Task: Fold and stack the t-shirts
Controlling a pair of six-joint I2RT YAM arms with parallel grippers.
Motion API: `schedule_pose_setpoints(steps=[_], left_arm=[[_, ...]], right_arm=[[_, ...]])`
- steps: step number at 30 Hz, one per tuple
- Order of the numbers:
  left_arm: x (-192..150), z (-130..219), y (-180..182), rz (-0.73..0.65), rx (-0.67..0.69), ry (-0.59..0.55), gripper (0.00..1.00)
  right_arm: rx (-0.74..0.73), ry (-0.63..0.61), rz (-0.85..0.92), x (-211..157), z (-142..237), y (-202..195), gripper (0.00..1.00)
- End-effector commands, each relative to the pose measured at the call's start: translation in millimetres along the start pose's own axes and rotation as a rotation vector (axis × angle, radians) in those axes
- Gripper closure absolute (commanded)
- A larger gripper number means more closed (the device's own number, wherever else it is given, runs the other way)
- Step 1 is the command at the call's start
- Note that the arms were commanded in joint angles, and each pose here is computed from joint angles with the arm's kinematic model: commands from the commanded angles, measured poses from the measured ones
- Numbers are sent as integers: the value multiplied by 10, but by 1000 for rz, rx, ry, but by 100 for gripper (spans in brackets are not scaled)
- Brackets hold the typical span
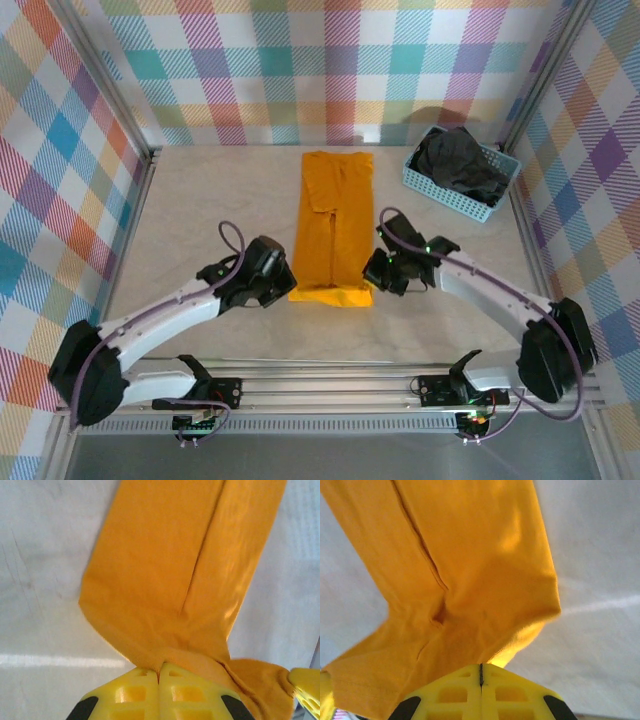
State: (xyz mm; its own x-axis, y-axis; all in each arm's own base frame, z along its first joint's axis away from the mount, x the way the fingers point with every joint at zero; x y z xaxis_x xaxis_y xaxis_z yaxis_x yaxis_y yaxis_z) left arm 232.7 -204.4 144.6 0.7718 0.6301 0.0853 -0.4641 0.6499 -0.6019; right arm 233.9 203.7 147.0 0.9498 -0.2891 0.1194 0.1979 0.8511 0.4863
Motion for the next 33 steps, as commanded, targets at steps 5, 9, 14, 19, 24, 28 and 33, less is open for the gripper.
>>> schedule_pose_setpoints(steps=[5,9,14,19,24,28,33], left_arm=[[453,-141,-704,-110,-53,0,100],[743,-276,-824,-106,-19,-21,100],[1035,-511,-946,-76,-29,-8,100],[1304,-814,-1109,-68,-33,13,100],[1496,-1007,-1152,-75,35,3,67],[1481,-749,-1090,-72,53,-53,18],[1028,-480,-558,30,28,-44,22]], right_arm=[[63,-50,30,733,15,315,100],[59,-70,2,1101,-63,334,100],[58,-77,-30,1476,-199,322,100],[43,-55,-59,1814,-444,275,100],[37,-50,-54,2066,-627,202,72],[-6,-97,46,2098,-387,221,43],[-7,-115,76,1681,-94,96,39]])
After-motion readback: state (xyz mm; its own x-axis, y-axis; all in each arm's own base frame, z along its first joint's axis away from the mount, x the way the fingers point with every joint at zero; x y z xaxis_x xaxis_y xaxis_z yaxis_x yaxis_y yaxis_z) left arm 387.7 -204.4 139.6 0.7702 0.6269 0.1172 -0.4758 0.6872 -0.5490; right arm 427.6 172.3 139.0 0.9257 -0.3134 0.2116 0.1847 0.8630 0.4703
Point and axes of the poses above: each hand's point on the last joint's axis, 136 mm out from that joint toward the fingers, its own z axis back along the fingers, its own y axis along the line the jaws close on, x = y × z, the point moved 3 cm from there along z, back along the fingers, and after that the axes turned 11 degrees about z, right-handed, at the moved point
